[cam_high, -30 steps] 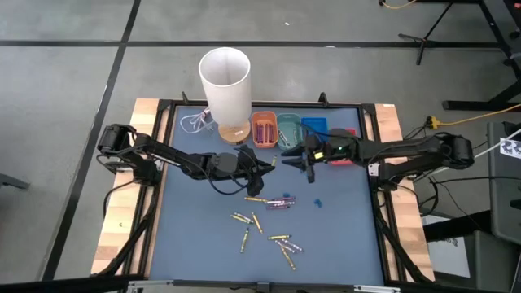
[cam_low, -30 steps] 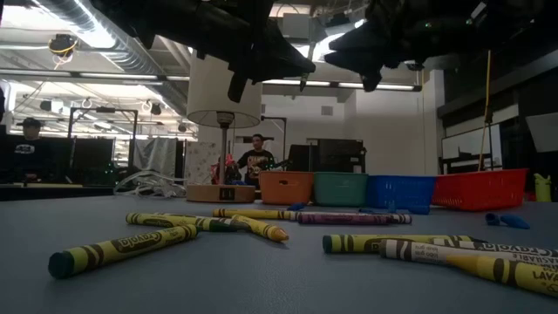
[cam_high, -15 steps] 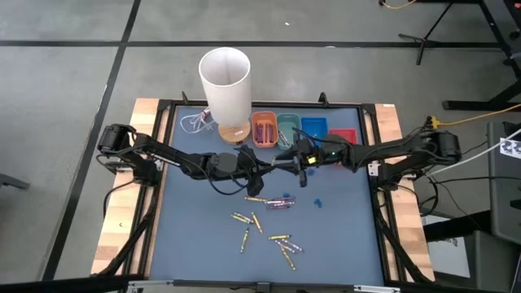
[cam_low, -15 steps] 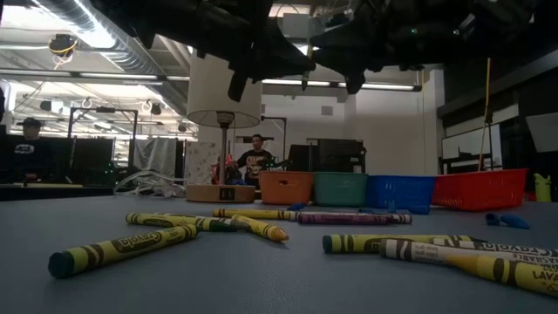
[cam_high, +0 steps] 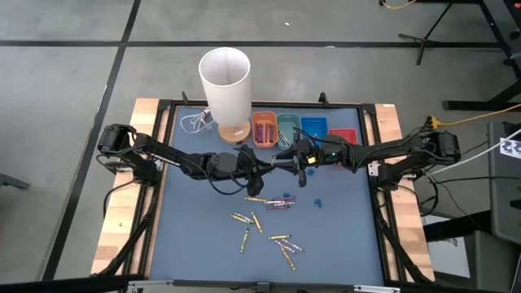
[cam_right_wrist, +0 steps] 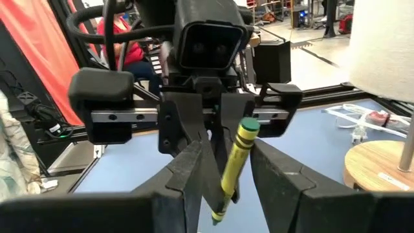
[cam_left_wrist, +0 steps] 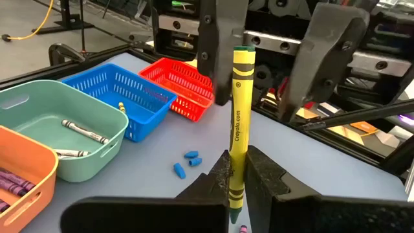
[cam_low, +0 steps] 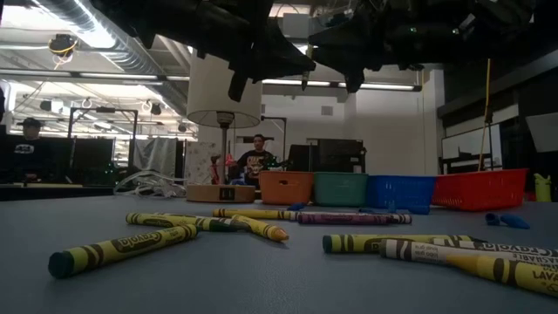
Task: Sort crayons
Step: Put the green crayon into the orange bin
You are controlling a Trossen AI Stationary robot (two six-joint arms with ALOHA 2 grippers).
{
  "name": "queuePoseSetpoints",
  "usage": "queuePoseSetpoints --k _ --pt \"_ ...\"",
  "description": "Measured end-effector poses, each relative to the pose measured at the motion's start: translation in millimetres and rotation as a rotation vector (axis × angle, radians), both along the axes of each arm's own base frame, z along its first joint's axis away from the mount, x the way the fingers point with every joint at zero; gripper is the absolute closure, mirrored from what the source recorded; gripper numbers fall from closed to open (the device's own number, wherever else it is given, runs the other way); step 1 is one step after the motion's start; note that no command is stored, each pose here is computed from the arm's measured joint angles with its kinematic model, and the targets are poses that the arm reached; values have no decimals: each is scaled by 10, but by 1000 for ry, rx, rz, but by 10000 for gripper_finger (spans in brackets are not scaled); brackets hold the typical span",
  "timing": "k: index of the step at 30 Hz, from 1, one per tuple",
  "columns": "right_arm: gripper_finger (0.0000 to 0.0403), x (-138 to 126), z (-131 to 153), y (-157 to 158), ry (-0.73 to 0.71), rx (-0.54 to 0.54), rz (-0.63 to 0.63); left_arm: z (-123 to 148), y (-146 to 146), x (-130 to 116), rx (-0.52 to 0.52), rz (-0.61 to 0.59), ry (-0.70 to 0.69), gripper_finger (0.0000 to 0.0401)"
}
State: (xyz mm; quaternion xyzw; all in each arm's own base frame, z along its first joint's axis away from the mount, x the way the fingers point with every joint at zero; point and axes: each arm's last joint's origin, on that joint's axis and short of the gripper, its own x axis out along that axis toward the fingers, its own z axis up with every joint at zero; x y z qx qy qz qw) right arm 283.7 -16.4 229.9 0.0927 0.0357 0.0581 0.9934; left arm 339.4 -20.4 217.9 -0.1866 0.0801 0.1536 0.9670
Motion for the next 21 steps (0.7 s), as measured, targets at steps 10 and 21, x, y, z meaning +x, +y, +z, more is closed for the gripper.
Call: queuePoseSetpoints --k 10,21 --pt "276 110 -113 -5 37 4 13 -4 0 0 0 0 2 393" --pt "276 198 -103 -5 36 7 45 -12 -4 -1 -1 -6 7 393"
